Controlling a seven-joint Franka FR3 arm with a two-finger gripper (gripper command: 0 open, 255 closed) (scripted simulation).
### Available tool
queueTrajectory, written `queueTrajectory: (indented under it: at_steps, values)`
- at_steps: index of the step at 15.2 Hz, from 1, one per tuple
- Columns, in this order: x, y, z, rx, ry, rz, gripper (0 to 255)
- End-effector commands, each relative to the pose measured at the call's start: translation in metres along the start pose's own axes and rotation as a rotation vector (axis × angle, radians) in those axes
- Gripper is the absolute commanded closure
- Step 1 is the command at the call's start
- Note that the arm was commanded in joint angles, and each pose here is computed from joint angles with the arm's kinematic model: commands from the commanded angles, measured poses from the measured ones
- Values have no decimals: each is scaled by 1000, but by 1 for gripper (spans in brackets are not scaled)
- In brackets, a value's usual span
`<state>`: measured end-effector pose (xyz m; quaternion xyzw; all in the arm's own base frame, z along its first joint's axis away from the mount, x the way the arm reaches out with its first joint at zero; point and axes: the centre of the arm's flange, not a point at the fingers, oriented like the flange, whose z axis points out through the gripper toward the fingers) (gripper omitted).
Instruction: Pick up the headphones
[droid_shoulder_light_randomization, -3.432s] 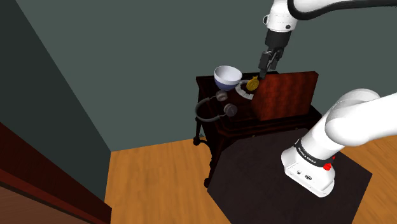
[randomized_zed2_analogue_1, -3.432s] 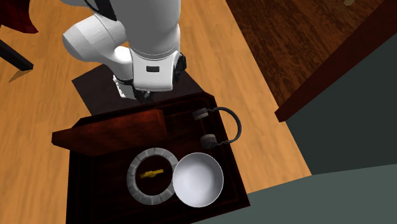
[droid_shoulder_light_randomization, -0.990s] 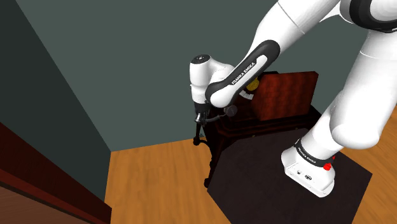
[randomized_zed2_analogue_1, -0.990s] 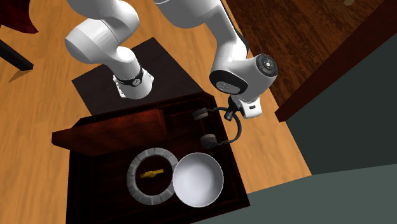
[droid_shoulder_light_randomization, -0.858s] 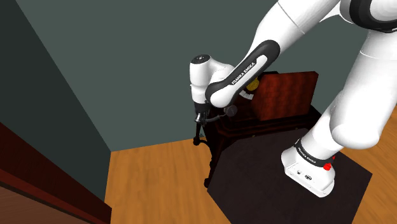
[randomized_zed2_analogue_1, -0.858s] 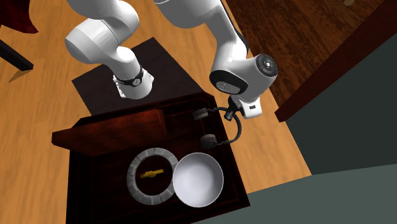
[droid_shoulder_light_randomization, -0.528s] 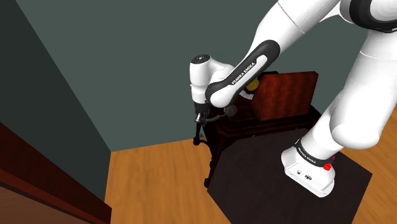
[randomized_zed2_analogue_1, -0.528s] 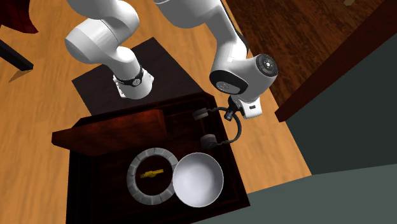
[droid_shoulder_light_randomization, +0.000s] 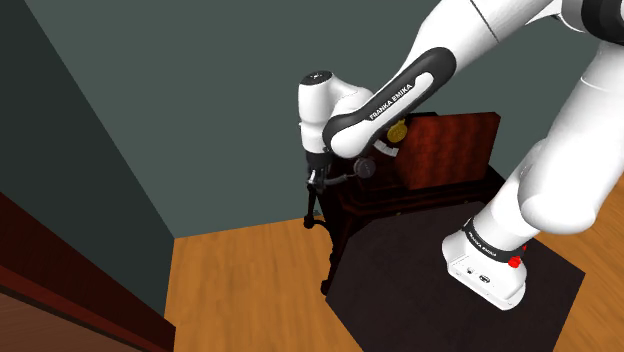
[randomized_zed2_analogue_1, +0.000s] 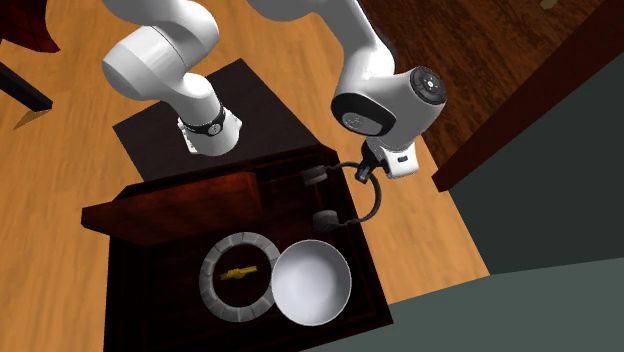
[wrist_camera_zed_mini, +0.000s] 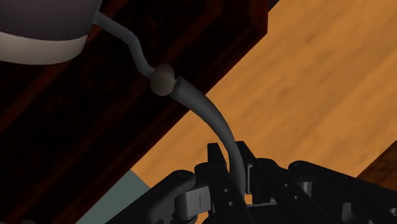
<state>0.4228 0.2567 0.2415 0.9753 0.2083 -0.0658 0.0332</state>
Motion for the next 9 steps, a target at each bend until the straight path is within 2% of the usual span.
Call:
queueTrajectory:
  at_steps: [1, 7, 9]
  values:
    - [-2, 3, -11, -1, -1, 3, 255]
    - [-6, 4, -43, -1, -1, 3, 255]
    - [-6, 4, -43, -1, -1, 3, 255]
